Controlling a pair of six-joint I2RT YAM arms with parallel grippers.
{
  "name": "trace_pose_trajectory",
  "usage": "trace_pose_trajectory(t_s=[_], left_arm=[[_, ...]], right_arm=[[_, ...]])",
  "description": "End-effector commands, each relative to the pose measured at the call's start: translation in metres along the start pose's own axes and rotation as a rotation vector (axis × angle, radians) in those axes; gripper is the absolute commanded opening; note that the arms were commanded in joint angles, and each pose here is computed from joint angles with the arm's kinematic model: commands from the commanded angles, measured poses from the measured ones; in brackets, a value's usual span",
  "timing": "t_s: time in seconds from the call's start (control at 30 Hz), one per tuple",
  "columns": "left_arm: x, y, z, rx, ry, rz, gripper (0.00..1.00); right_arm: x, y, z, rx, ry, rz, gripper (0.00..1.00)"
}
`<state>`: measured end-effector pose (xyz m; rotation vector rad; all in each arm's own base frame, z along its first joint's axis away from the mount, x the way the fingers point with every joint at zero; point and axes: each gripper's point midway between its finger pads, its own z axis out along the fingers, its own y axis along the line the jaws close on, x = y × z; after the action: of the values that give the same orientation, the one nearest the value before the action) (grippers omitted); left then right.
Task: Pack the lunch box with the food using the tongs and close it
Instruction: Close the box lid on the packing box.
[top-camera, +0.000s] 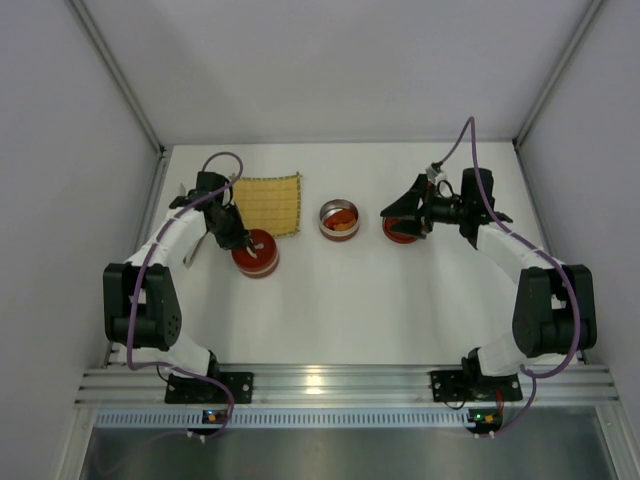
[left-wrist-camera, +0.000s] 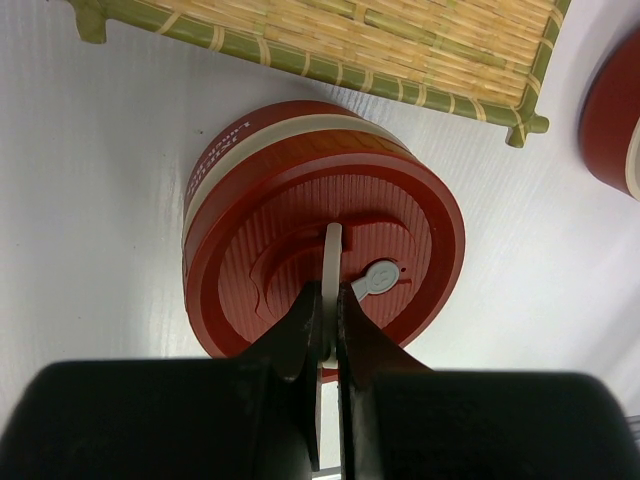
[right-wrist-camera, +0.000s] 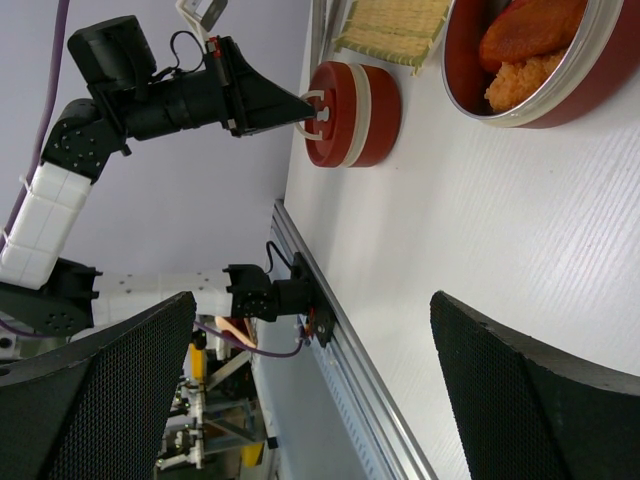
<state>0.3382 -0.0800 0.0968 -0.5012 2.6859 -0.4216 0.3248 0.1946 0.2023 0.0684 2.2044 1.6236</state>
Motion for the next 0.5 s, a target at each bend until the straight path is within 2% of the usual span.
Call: trace_pose_trajectory(t_s=[0.0,0.47], left_arm=[[-0.0141,-0.0062,-0.0012,0.023,-0.041,0.016,0.0],[-0.0103,-0.0045,0.0042,0.006,-0.037,0.049,0.0]], right_arm=[[-0.0072,0.0054,-0.0037,-0.032,-0.023,-0.072,0.99],[-0.0077,0.003,-0.0019,-0.032,-0.023,-0.061,0.99]])
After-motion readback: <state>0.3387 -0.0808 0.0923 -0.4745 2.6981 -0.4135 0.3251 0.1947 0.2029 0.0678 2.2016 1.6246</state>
